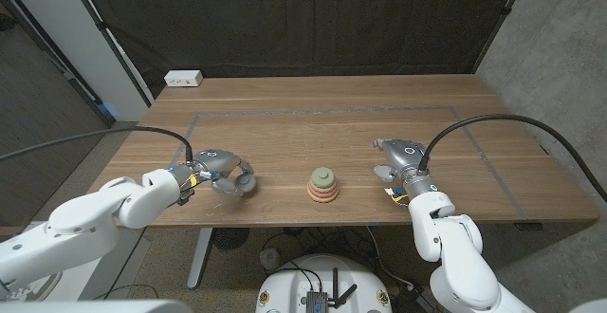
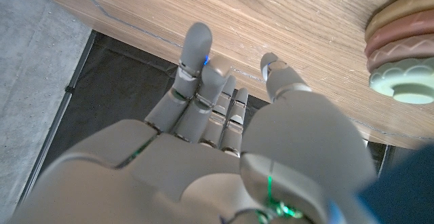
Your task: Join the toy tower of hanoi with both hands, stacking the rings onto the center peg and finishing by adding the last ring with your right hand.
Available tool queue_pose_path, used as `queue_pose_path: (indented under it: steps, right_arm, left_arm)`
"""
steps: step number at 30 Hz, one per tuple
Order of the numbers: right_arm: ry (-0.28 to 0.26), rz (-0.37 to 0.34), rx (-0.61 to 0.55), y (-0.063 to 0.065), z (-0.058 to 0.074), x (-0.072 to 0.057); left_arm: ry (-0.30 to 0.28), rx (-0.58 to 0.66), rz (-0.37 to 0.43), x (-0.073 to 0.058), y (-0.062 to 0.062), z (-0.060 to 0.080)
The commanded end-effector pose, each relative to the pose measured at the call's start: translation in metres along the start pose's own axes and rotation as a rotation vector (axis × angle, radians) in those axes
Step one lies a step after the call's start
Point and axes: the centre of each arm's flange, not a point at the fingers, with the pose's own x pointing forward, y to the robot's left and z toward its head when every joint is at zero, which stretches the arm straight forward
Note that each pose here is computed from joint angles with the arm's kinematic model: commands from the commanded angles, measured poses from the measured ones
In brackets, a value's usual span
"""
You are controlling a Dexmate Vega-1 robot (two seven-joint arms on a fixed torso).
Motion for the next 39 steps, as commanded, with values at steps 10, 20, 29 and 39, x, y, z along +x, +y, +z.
queue_pose_path:
  steps: [10, 20, 29, 39]
  right_arm:
    - [0.011, -0.009, 0.009, -0.001, 0.0, 0.002]
    - [0.009, -0.01, 0.011, 0.0, -0.001, 0.001]
    - [0.014, -0.009, 0.015, 0.0, -0.002, -0.001]
    - [0.022, -0.011, 0.013, -0.003, -0.005, -0.003]
  left_arm:
    - [-0.026, -0.03, 0.024, -0.016, 0.041, 0.006]
    - [-0.03, -0.01, 0.024, -0.018, 0.05, 0.01]
    - [-0.049, -0.008, 0.032, -0.015, 0.054, 0.015]
    - [-0.083, -0.01, 0.052, -0.008, 0.06, 0.02]
